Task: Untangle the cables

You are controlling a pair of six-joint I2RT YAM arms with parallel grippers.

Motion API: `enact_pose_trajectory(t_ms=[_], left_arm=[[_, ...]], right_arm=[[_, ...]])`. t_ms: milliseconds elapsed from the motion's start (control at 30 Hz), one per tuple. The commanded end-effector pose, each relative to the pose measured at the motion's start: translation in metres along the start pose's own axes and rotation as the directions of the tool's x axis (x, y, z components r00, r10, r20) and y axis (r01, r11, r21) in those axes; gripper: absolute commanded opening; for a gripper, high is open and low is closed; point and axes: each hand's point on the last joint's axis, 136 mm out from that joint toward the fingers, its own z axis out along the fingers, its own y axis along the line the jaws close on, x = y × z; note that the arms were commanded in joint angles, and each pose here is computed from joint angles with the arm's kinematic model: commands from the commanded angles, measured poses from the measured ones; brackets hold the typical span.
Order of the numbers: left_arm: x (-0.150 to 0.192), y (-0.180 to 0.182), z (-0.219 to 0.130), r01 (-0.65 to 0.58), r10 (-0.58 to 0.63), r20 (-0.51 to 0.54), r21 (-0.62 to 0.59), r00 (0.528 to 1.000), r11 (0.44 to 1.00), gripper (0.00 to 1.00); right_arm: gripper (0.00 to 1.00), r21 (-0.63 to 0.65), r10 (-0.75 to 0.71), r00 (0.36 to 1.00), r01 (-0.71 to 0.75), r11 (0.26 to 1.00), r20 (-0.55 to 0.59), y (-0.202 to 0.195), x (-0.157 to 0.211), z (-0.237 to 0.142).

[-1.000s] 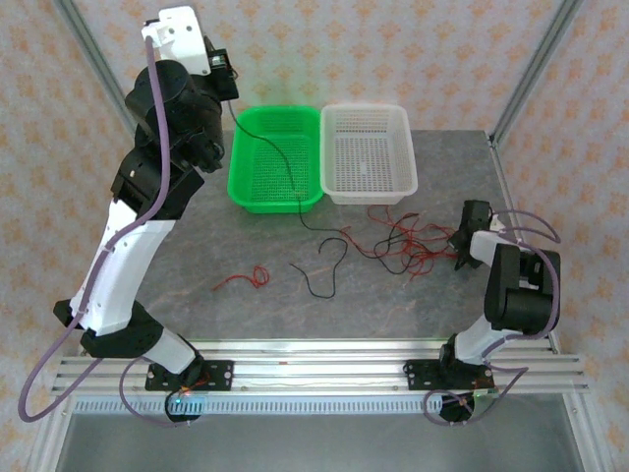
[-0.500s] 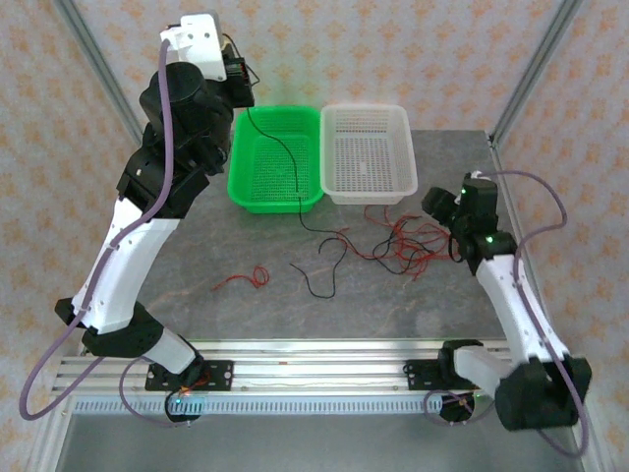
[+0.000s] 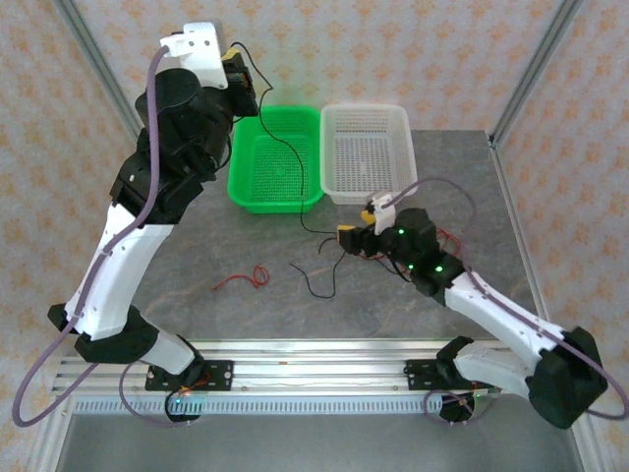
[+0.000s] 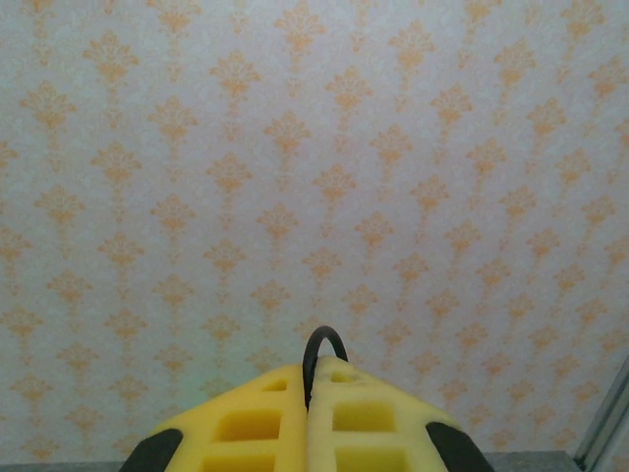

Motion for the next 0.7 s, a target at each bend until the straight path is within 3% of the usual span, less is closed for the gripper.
enact_pose_trajectory(t_ms=[0,233,667], left_arm=[[-0.010,0.000,-0.010,0.042,-0.043,0.015,0.040,0.999,0.998,0.00],[-0.026,0.002,-0.025,0.084,-0.088,0.050,0.078,0.995,0.993,0.00],[-0.041,0.001,-0.038,0.135,-0.146,0.075,0.131,0.986,0.982,0.00]], right_arm=[[0.75,0.016,-0.160,0.967,0.160,0.987,0.197,0.005,-0.040,0.014],[0.75,0.020,-0.214,0.950,0.215,0.976,0.226,0.006,-0.037,0.056],[0.74,-0.007,-0.182,0.952,0.189,0.982,0.247,0.012,-0.036,0.110]])
